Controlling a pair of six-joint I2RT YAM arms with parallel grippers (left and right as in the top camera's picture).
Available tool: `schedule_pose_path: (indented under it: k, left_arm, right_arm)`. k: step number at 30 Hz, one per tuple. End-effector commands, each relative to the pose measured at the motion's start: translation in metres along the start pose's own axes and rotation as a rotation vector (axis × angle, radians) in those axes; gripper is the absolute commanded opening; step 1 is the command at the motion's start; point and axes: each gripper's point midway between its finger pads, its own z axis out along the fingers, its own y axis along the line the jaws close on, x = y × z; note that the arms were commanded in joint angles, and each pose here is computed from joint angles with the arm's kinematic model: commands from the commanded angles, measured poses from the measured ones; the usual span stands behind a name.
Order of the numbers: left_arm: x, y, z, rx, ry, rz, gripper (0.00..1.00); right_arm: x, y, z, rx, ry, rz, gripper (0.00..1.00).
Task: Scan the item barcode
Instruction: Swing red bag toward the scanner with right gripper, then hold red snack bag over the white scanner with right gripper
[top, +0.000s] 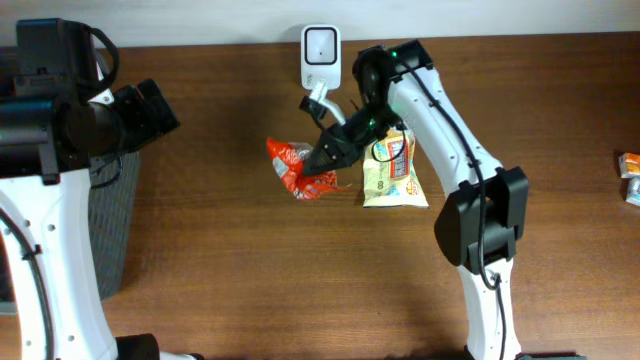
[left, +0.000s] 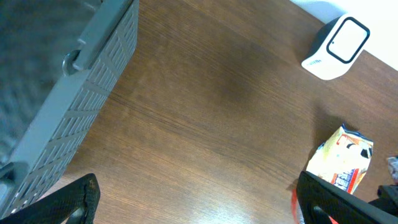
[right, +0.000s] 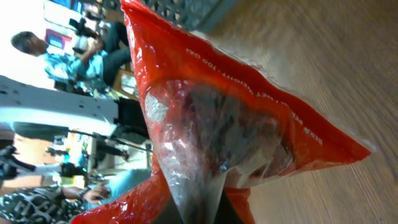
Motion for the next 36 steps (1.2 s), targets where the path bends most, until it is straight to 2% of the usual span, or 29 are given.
schedule_pose_path:
  k: [1,12,17,21,23,24,27,29,32,36]
  left_arm:
    - [0.000,0.001,-0.001,0.000,-0.003,-0.010,0.99]
    - [0.000,0.001,-0.001,0.000,-0.003,-0.010,0.99]
    - [0.000,0.001,-0.001,0.000,-0.003,-0.010,0.99]
    - [0.000,0.001,-0.001,0.000,-0.003,-0.010,0.99]
    - [0.000,0.001,-0.001,0.000,-0.003,-0.010,0.99]
    - [0.000,0.001,-0.001,0.000,-0.003,-0.010,0.99]
    - [0.000,0.001,-0.001,0.000,-0.003,-0.010,0.99]
    - [0.000,0.001,-0.001,0.000,-0.003,-0.010,0.99]
    - [0.000,0.001,-0.001,0.000,-0.003,-0.010,0.99]
    - [0.000,0.001,-0.001,0.000,-0.003,-0.010,0.99]
  right_arm:
    - [0.001,0.003,-0.002,0.018,0.010,-0.049,0.04]
    - [-0.011,0.017,-0.003,-0.062,-0.060,-0.037,0.04]
    - [-0.035,0.018,-0.020,-0.140,-0.180,0.140,0.04]
    - [-0.054,-0.001,-0.031,-0.101,-0.236,0.232,0.04]
    - [-0.065,-0.038,-0.034,0.070,-0.263,0.373,0.04]
    - [-0.070,-0.071,-0.042,0.251,-0.310,0.485,0.04]
    - [-0.079,-0.131,-0.076,0.623,-0.472,0.617,0.04]
    - [-0.091,-0.147,-0.097,0.745,-0.568,0.611,0.04]
    - [-0.133,-0.152,-0.128,0.839,-0.752,0.467,0.04]
    - [-0.155,-0.158,-0.166,1.020,-0.920,0.386,0.04]
